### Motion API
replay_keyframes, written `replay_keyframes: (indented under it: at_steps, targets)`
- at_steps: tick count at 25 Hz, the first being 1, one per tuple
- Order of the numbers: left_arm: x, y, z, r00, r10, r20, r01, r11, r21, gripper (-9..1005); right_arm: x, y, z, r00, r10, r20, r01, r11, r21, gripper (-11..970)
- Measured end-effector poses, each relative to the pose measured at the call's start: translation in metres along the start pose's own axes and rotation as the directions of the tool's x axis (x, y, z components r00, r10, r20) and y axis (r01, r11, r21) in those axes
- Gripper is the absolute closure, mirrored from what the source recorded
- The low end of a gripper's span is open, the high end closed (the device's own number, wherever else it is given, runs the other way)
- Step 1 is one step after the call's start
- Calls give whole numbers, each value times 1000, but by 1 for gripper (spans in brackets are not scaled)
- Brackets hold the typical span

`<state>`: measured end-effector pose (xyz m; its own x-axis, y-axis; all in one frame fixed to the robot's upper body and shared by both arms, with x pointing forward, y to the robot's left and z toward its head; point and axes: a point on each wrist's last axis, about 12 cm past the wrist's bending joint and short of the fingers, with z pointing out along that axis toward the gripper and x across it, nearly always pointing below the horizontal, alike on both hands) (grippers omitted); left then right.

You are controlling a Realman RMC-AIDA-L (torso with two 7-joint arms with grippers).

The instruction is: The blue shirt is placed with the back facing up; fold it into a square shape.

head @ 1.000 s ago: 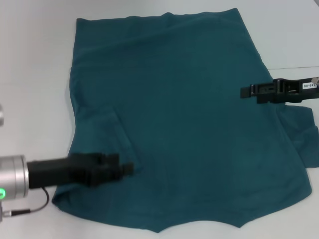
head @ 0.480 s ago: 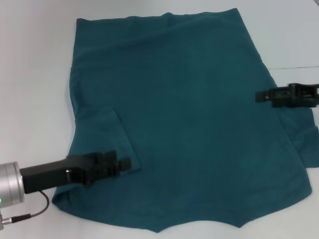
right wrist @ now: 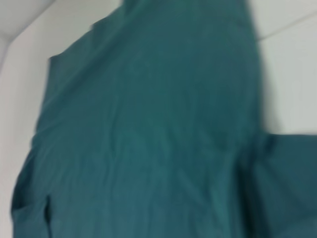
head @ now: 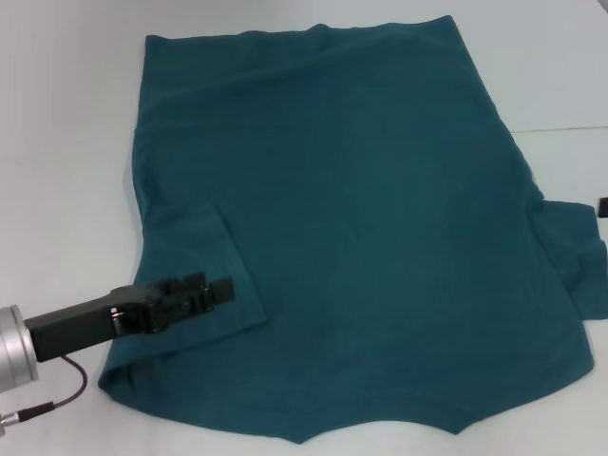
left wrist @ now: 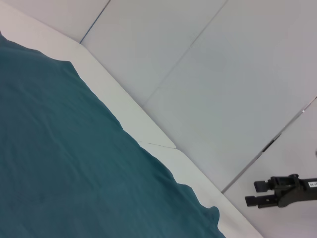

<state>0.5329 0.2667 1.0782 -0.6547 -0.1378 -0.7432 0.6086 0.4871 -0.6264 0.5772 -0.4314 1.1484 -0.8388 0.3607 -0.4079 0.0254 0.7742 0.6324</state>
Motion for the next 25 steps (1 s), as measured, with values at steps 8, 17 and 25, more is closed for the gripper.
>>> replay_keyframes:
  at_steps: [8, 17, 25]
  targets:
    - [0, 1, 3, 1000, -9, 7, 9, 1000, -7, 276, 3, -18, 4, 1000, 4, -3, -3, 988, 154, 143]
    - [1, 2, 4, 1000, -29, 8, 29, 1000, -11, 276, 4, -11, 33, 999, -5, 49, -4, 985, 175, 144]
    - [0, 3, 5, 999, -38, 31, 38, 999, -10, 276, 7, -7, 61, 998, 18, 59, -29, 983, 182, 144]
